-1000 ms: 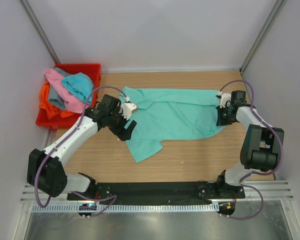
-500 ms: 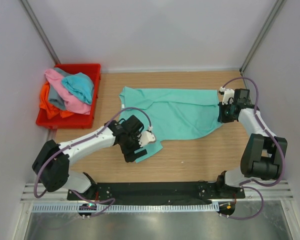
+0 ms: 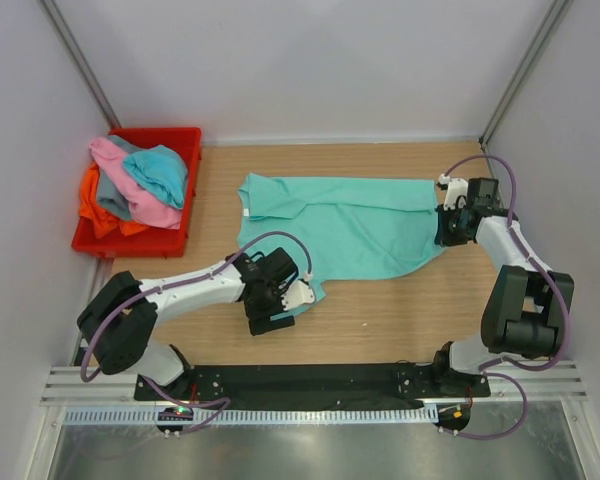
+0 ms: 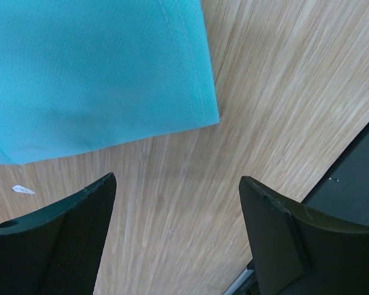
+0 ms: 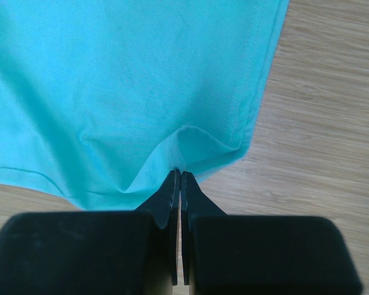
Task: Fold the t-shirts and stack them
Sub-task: Fold the tshirt
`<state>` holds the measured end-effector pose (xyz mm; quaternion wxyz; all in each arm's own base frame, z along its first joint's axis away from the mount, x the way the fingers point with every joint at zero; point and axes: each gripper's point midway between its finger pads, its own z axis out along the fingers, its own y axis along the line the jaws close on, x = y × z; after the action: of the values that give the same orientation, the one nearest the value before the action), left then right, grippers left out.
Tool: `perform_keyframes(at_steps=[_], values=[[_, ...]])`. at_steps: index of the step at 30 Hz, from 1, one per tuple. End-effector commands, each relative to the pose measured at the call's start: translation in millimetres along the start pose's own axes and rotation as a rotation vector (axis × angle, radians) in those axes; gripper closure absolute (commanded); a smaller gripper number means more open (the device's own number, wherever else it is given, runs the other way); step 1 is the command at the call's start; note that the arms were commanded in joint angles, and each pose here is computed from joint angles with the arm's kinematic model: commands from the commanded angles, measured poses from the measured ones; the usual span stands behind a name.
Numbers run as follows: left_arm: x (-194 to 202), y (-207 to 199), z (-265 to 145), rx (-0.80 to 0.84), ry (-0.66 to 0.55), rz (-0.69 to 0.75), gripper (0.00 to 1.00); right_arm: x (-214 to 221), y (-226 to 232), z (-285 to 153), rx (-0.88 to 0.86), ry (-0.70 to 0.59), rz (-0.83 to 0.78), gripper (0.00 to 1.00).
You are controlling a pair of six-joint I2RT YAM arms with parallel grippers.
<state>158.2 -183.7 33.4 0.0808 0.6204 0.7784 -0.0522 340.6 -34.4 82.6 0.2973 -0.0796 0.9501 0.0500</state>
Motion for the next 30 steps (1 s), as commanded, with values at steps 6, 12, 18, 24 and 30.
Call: perform_keyframes(at_steps=[6, 12, 18, 24, 30], values=[[-46, 22, 0, -0.126, -0.178, 0.034, 0.17, -11, -6, -1, 0.016, -0.028, -0.005, 0.99], [-49, 17, 4, -0.091, -0.186, 0.029, 0.19, -10, -6, -1, 0.022, -0.023, -0.007, 0.98], [-43, 6, 15, -0.025, -0.157, 0.016, 0.20, -12, -6, -2, 0.022, -0.029, -0.007, 0.99], [-38, 0, 21, 0.007, -0.131, 0.012, 0.20, -9, -7, -1, 0.026, -0.023, -0.011, 0.99], [-36, -1, 30, 0.032, -0.096, 0.008, 0.20, -7, -8, 0, 0.029, -0.019, -0.015, 0.98]])
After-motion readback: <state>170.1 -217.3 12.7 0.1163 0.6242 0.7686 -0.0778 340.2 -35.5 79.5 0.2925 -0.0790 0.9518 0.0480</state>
